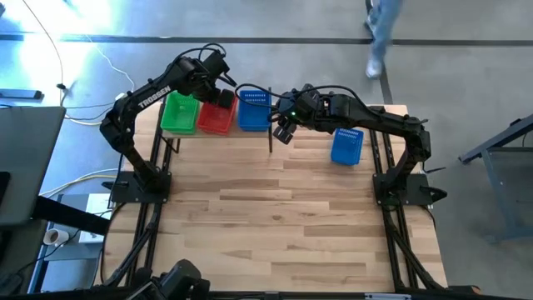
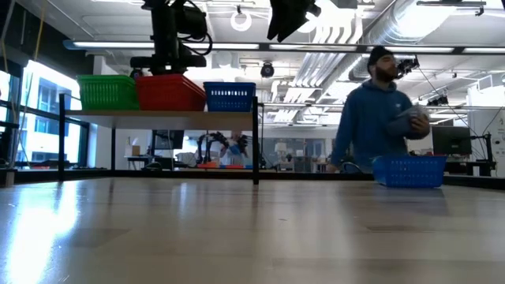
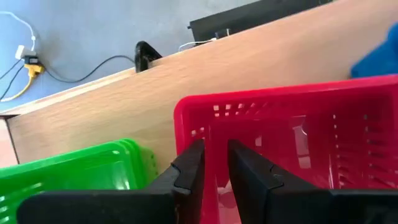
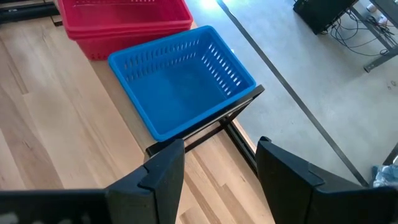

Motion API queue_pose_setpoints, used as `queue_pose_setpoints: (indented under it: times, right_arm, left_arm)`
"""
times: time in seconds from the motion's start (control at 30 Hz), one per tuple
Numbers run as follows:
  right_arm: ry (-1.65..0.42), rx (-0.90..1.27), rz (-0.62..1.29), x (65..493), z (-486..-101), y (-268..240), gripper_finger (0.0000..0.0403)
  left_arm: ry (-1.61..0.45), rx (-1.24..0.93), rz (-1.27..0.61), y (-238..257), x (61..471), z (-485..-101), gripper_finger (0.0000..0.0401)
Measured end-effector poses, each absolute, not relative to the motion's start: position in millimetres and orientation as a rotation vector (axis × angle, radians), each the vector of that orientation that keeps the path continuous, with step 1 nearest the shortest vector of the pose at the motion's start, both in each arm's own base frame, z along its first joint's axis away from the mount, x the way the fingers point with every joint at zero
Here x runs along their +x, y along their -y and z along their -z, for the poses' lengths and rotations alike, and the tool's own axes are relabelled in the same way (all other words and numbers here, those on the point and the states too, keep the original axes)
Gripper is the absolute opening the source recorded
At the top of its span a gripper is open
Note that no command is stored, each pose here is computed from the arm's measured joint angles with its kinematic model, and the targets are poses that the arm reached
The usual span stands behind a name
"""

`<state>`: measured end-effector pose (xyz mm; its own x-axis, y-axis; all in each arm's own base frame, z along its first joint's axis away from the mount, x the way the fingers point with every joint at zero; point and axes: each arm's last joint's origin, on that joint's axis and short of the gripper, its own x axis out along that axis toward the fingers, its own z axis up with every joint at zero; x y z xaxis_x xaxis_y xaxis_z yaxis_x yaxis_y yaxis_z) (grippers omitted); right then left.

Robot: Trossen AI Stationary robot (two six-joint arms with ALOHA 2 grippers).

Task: Stack baskets on shelf by color
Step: Adjust the red baskets on the shelf

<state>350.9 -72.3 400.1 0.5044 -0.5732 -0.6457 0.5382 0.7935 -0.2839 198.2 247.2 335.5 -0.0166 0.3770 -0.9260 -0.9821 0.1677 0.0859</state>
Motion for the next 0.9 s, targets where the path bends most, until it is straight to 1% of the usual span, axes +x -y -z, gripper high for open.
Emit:
queue_pose_setpoints:
  times: [0.47, 0.9]
  right_arm:
    - [-0.795, -0.037, 0.682, 350, -400, 75, 0.0183]
    - [-0.795, -0.030, 0.693, 349, -400, 79, 0.0183]
  left_arm:
    - [-1.017, -0.805, -1.321, -249, 195, -335, 0.0062]
    - [-1.047, -0.786, -1.162, -224, 223, -335, 0.0062]
